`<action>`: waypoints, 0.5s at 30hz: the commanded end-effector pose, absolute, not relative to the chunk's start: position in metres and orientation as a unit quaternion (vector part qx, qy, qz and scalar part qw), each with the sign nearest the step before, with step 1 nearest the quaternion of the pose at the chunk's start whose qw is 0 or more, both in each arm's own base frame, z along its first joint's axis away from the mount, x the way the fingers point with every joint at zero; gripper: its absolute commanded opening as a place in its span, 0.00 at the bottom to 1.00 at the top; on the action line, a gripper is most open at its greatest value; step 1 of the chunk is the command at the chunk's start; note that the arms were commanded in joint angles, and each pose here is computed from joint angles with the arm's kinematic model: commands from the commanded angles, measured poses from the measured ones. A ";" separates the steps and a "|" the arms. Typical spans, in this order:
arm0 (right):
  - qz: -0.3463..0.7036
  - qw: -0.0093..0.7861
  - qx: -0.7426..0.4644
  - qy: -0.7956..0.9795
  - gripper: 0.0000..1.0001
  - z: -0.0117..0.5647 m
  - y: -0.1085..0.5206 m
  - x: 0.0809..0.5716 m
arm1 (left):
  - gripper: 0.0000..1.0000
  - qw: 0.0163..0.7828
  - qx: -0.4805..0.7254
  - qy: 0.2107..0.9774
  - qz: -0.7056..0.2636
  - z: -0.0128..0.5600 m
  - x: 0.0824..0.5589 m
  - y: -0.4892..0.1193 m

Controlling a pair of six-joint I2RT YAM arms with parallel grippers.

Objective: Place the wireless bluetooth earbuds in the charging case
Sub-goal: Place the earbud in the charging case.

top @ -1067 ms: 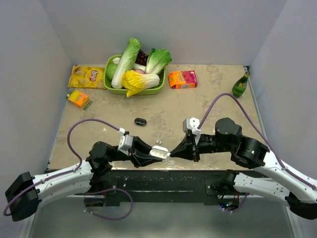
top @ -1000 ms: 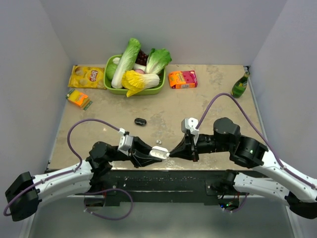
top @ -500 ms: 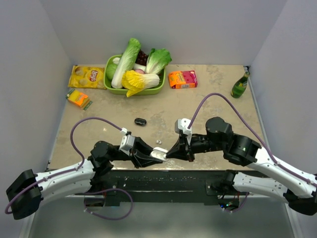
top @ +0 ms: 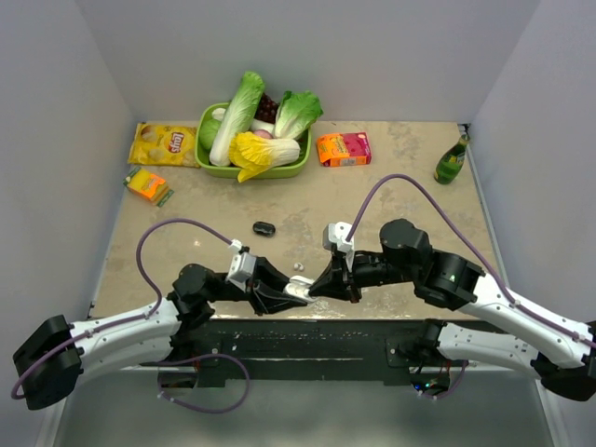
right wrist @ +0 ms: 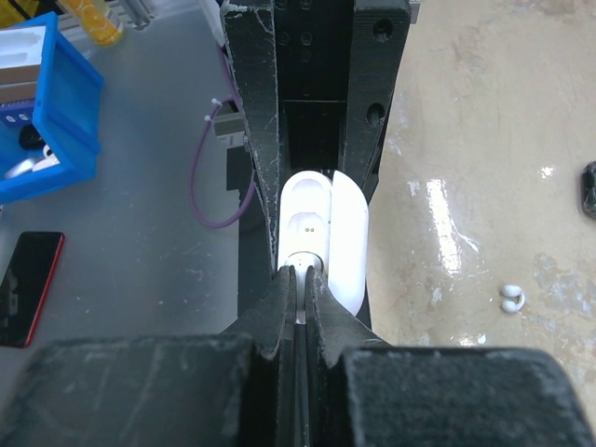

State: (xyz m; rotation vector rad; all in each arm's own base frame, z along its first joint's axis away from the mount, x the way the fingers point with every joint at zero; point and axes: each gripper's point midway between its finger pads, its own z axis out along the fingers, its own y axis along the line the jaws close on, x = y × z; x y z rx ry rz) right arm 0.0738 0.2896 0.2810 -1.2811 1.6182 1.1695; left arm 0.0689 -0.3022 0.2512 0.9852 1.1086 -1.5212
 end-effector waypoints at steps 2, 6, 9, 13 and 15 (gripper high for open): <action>0.447 0.398 -0.498 0.628 0.00 0.286 0.288 0.079 | 0.00 0.535 0.403 0.394 -0.630 0.294 0.066 -0.296; 0.444 0.397 -0.494 0.634 0.03 0.283 0.287 0.080 | 0.00 0.538 0.402 0.393 -0.628 0.296 0.066 -0.295; 0.442 0.398 -0.487 0.640 0.19 0.283 0.288 0.083 | 0.00 0.538 0.402 0.395 -0.627 0.295 0.066 -0.295; 0.441 0.400 -0.479 0.645 0.31 0.284 0.291 0.087 | 0.00 0.539 0.399 0.396 -0.628 0.296 0.067 -0.295; 0.442 0.403 -0.477 0.644 0.35 0.287 0.292 0.088 | 0.00 0.539 0.399 0.393 -0.629 0.297 0.067 -0.295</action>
